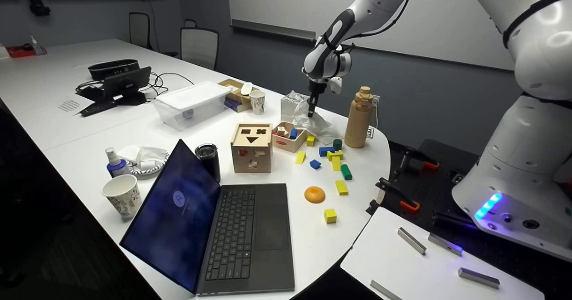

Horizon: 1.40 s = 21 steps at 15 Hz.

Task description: Use one napkin to wipe the laptop.

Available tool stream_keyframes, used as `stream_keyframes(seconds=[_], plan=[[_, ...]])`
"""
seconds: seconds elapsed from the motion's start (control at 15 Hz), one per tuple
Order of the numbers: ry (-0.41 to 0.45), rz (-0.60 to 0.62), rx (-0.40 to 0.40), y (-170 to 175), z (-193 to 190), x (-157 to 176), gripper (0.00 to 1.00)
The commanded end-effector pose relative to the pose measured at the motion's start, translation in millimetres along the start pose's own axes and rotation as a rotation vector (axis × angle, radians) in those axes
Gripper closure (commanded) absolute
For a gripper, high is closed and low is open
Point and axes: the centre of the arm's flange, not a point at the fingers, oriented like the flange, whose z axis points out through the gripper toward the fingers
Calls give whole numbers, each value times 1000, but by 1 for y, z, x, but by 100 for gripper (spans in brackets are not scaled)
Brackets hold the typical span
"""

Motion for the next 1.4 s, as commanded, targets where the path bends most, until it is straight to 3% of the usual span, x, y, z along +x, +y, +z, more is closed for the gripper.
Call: stream_keyframes(seconds=[0.0, 0.13, 0.67, 1.0, 1.33], plan=[[16, 11, 9, 3, -1, 7, 100], [17, 13, 10, 1, -18, 7, 100], [-52, -10, 31, -29, -156, 9, 100], [66, -178, 65, -91, -220, 39, 100], [253, -397, 160, -177, -237, 93, 100]])
